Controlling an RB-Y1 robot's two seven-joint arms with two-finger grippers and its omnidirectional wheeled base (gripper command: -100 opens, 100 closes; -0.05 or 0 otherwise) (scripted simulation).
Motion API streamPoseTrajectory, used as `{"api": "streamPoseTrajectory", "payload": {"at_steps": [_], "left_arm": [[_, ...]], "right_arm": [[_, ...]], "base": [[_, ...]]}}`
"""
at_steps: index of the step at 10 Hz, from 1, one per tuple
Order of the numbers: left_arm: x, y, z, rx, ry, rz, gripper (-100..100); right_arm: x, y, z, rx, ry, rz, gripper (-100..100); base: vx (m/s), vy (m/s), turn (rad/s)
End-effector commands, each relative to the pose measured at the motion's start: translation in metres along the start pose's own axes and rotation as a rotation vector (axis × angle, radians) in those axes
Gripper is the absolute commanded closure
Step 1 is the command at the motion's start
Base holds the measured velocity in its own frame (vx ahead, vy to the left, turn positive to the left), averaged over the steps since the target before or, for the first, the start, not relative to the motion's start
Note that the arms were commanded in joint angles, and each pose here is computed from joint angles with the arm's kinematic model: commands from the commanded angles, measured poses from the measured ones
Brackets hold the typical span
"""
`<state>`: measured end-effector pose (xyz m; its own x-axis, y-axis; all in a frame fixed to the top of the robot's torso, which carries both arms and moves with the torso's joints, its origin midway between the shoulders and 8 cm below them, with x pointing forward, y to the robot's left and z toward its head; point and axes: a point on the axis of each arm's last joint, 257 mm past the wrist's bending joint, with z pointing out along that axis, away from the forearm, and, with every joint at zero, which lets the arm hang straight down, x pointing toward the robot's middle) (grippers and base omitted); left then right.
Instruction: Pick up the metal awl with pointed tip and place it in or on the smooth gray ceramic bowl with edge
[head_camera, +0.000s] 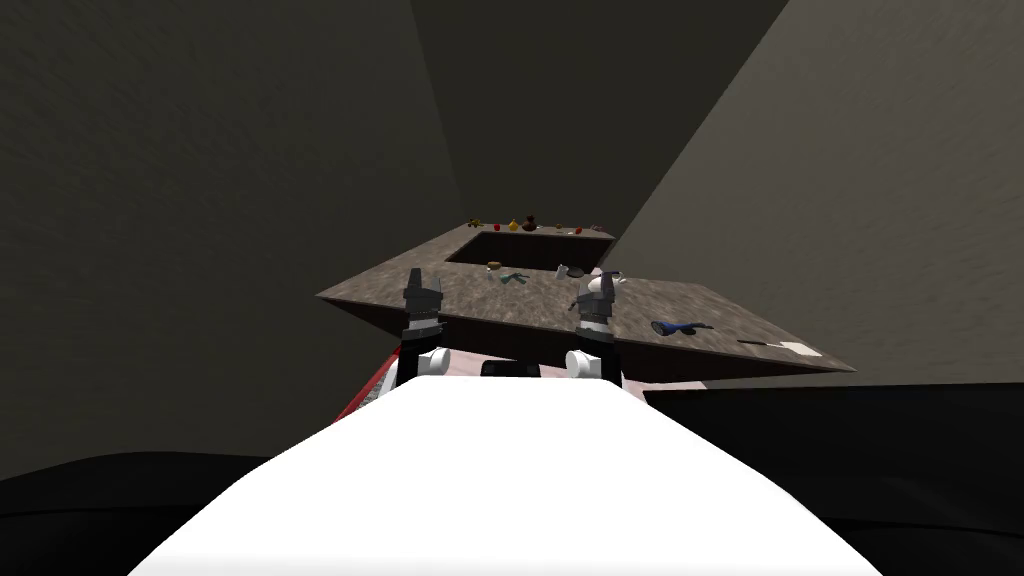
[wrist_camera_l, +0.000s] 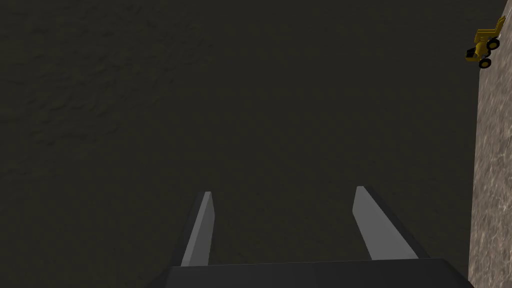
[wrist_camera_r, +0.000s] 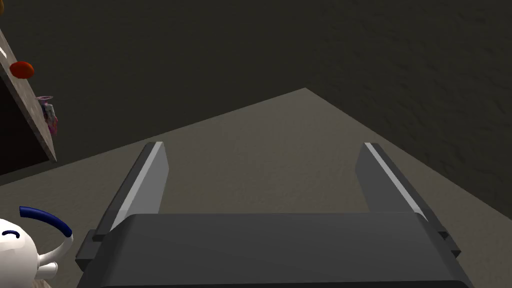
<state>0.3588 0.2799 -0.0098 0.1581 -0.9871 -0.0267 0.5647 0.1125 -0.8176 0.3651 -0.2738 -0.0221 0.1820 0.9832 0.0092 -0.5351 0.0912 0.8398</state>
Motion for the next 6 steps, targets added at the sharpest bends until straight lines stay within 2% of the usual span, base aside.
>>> {"api": "streamPoseTrajectory", "payload": {"at_steps": [1,6], "left_arm": [[0.000,0.000,0.000,0.000,0.000,0.000,0],[0.000,0.000,0.000,0.000,0.000,0.000,0]], "right_arm": [[0.004,-0.004,-0.002,0.011,0.039,-0.021,-100],[0.013,-0.027,-0.013,0.071,0.164,-0.090,-100]], "base": [[-0.003,-0.002,0.033],[-0.008,-0.007,0.055]]}}
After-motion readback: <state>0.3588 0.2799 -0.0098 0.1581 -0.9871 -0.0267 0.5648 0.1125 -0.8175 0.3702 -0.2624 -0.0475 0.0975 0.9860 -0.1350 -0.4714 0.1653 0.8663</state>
